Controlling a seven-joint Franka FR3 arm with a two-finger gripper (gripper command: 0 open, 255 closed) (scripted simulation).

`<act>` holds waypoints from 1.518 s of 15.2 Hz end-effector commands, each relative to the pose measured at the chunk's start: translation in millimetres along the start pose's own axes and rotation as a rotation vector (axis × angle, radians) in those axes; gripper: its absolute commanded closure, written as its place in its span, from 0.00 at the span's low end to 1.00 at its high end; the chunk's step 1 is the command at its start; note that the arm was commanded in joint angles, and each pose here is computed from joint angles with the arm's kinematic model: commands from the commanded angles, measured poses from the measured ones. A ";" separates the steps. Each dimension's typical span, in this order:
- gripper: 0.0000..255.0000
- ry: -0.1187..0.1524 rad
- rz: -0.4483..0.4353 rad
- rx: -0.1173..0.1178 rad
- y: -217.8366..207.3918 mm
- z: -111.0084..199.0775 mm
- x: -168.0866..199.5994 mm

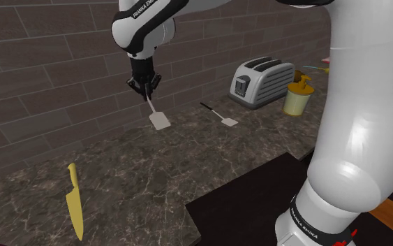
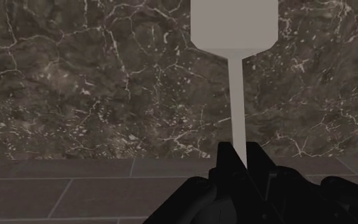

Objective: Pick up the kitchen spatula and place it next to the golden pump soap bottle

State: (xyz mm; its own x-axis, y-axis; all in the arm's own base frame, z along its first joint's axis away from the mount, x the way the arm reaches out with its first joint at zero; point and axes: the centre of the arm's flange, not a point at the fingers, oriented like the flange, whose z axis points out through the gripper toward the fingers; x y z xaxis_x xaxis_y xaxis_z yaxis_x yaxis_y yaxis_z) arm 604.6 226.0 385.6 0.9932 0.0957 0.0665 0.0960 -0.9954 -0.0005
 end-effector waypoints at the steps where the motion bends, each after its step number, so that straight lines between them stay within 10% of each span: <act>1: 1.00 0.000 0.000 0.000 -0.2 -10.3 2.5; 13: 1.00 0.000 0.000 0.000 -0.2 -70.9 6.4; 23: 1.00 0.000 0.000 0.000 109.1 -76.0 -67.3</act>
State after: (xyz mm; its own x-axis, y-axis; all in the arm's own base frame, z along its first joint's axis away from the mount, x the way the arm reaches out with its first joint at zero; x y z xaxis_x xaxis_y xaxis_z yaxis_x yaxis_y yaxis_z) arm 550.0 122.6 458.0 0.9933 0.0950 0.0660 0.0952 -0.9955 -0.0003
